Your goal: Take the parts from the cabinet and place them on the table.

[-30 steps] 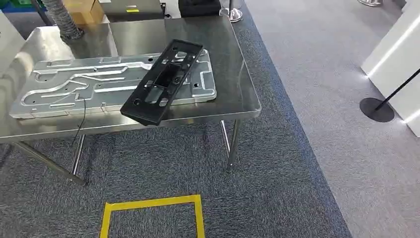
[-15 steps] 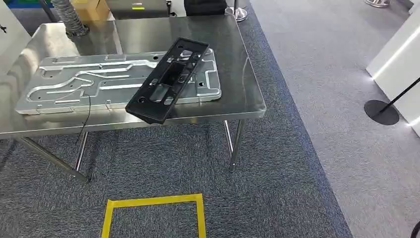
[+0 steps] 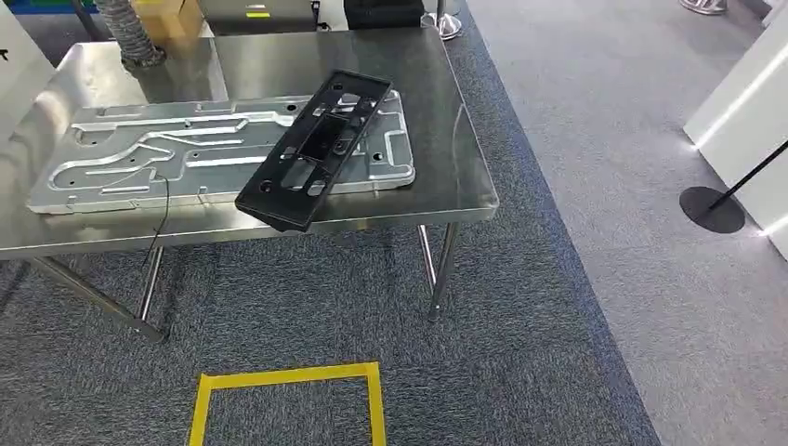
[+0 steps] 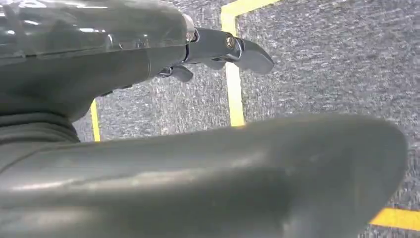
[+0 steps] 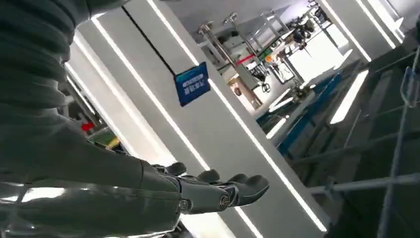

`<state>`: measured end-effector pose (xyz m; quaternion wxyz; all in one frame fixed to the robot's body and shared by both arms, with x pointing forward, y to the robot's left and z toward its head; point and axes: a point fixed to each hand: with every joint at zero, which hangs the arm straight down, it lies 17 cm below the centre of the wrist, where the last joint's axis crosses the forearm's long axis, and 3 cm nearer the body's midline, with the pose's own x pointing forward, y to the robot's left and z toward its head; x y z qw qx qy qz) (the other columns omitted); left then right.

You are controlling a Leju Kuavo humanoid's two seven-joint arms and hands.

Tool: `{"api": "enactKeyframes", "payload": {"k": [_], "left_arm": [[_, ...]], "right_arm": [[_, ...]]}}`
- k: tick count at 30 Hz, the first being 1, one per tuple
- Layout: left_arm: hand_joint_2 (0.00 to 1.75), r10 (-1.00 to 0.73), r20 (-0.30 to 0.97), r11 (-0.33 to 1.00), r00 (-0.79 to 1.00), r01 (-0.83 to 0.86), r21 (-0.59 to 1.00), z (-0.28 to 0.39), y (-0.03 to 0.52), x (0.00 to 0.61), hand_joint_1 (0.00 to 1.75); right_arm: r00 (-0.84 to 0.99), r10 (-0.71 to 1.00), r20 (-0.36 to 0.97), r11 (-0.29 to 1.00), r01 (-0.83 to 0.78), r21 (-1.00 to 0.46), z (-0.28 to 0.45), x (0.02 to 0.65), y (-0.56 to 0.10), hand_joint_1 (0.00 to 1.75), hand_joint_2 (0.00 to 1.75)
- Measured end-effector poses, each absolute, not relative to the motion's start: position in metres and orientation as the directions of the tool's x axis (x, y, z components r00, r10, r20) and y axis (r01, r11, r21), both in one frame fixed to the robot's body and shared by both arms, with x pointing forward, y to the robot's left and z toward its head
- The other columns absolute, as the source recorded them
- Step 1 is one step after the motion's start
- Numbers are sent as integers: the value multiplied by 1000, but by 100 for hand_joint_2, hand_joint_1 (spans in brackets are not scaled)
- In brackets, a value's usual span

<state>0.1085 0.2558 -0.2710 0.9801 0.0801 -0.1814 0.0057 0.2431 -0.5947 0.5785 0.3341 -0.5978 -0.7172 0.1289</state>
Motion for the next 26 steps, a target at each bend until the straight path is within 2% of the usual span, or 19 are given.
{"api": "enactKeyframes", "payload": {"k": [4, 5, 6, 7, 9, 10, 11, 12, 14, 15, 16, 17, 19, 21, 23, 24, 26], "left_arm": [[0, -25, 386, 990, 922, -32, 141, -269, 251, 113, 0], [0, -28, 390, 990, 921, -29, 140, -269, 251, 111, 0], [0, -32, 390, 990, 920, -24, 138, -269, 249, 109, 0], [0, -35, 401, 991, 916, -21, 135, -268, 247, 116, 0], [0, -42, 433, 992, 900, -14, 126, -262, 242, 139, 0], [0, -42, 448, 993, 893, -12, 118, -260, 235, 148, 0], [0, -42, 450, 994, 892, -9, 110, -259, 229, 150, 0], [0, -46, 439, 994, 897, -4, 111, -261, 229, 141, 0], [0, -57, 405, 993, 912, 10, 119, -266, 232, 118, 0], [0, -67, 383, 991, 921, 17, 132, -269, 239, 104, 0], [0, -72, 370, 991, 926, 24, 132, -271, 239, 94, 0], [0, -75, 361, 991, 930, 29, 131, -272, 238, 89, 0], [0, -77, 350, 992, 934, 36, 122, -273, 232, 83, 0], [0, -85, 354, 992, 931, 45, 118, -272, 228, 85, 0], [0, -89, 355, 992, 930, 49, 120, -272, 227, 88, 0], [0, -94, 356, 991, 930, 52, 124, -271, 228, 90, 0], [0, -98, 363, 990, 927, 55, 129, -271, 229, 96, 0]], "right_arm": [[-14, 817, 576, 382, 762, -523, 525, 236, -714, 0, 175], [10, 810, 586, 414, 697, -585, 488, 262, -727, 0, 175], [43, 790, 612, 483, 571, -664, 418, 311, -726, 0, 175], [54, 751, 658, 582, 415, -699, 329, 355, -697, 0, 175], [54, 654, 755, 745, 130, -655, 194, 395, -624, 0, 175], [9, 650, 760, 760, -1, -650, 147, 401, -578, 0, 175], [-21, 697, 716, 715, -51, -697, 128, 399, -565, 0, 175], [-92, 794, 601, 599, -54, -799, 131, 408, -563, 0, 175], [-119, 943, 309, 311, -10, -951, 147, 416, -594, 0, 175], [-52, 988, 147, 149, 54, -987, 166, 417, -632, 0, 175], [57, 997, 61, 56, 94, -994, 179, 406, -674, 0, 175], [182, 983, 37, 16, 118, -993, 181, 385, -714, 0, 175], [422, 894, 151, 61, 218, -974, 166, 324, -777, 0, 175], [555, 738, 385, 170, 398, -901, 139, 261, -809, 0, 175], [576, 473, 667, 255, 636, -729, 96, 201, -823, 0, 175], [565, 356, 745, 268, 702, -660, 70, 180, -820, 0, 175], [584, 202, 786, 304, 726, -617, 16, 156, -799, 0, 175]]}}
